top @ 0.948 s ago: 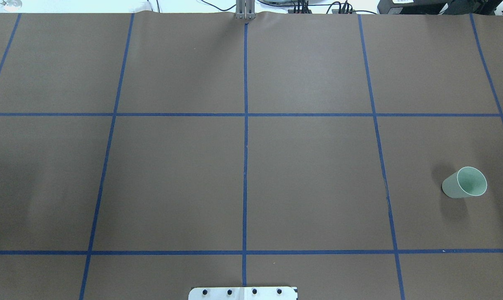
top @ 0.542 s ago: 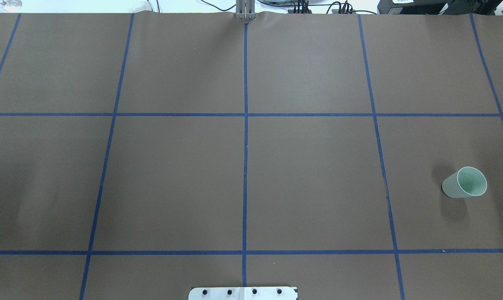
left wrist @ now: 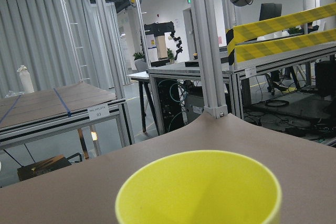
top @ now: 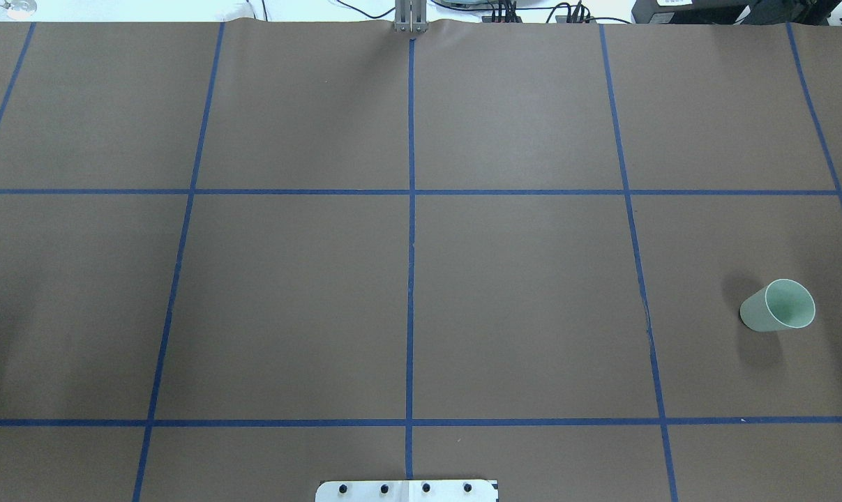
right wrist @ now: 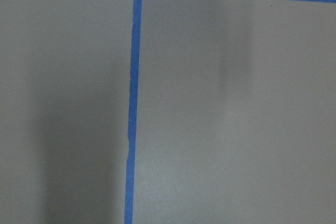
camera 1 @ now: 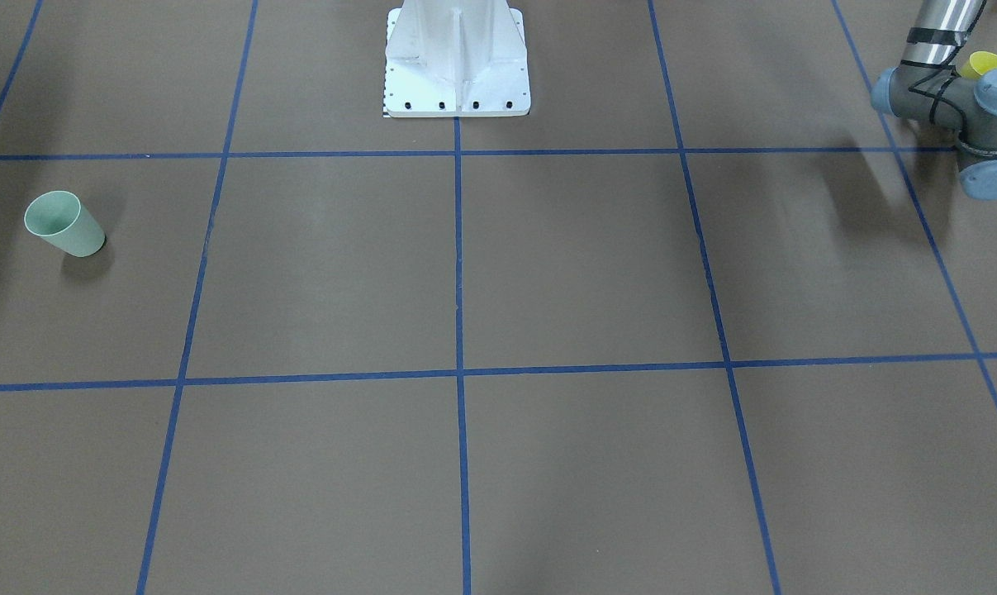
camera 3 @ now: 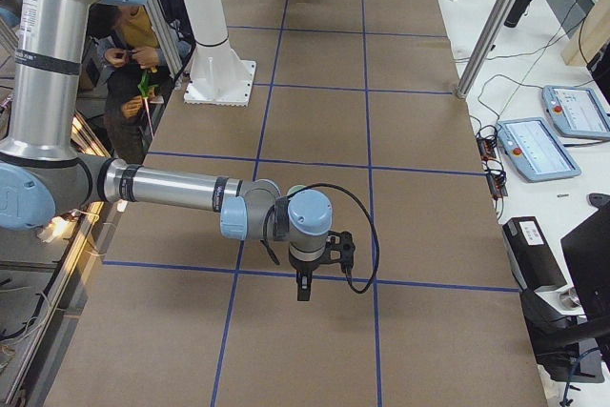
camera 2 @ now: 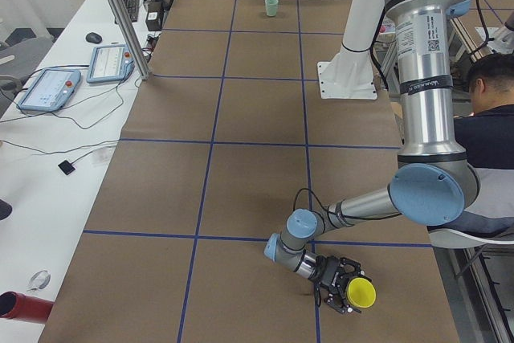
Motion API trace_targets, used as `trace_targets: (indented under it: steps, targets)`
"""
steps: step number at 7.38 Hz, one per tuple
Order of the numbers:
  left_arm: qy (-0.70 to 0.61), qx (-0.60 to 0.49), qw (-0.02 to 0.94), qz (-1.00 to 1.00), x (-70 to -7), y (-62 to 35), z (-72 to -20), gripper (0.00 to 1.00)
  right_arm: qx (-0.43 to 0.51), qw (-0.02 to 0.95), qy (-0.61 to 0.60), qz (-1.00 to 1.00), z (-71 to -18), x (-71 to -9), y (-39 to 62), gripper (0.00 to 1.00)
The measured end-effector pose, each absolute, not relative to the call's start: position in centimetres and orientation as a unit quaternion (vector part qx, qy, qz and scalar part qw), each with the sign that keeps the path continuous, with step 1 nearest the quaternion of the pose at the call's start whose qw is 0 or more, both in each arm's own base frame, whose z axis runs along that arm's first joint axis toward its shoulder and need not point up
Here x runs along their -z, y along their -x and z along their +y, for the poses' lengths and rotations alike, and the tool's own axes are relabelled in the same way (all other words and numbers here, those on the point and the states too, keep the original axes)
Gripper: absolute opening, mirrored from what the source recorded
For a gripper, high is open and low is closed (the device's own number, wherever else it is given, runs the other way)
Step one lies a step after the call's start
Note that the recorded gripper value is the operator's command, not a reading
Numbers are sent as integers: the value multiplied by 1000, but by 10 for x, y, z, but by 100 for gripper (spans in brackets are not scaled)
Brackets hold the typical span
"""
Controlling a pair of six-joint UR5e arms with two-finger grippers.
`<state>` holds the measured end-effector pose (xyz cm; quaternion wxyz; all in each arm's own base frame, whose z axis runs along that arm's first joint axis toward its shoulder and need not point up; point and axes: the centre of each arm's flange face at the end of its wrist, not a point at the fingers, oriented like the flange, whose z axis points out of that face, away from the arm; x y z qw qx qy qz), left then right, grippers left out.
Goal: Transfer and stack yellow cup on green cup
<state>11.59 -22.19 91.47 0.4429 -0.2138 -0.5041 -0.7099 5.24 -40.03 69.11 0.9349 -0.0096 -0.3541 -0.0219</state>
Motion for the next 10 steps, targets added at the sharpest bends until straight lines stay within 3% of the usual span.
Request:
trace_targets:
  steps: [1, 2, 3, 4, 10]
  targets:
    - [213, 709, 440, -508, -918, -114, -219, 100, 22, 935, 10, -354, -400, -691, -52, 100]
    - [213, 708, 438, -511, -921, -112, -217, 81, 22, 935, 10, -354, -400, -691, -52, 100]
    - [213, 708, 436, -513, -922, -111, -216, 34, 22, 935, 10, -354, -400, -691, -52, 100]
    - [213, 707, 437, -514, -923, -110, -216, 30, 23, 935, 11, -354, -400, -692, -51, 100]
    - [215, 667, 515, -494, -901, -83, -201, 30, 26, 935, 17, -354, -400, -695, -47, 100]
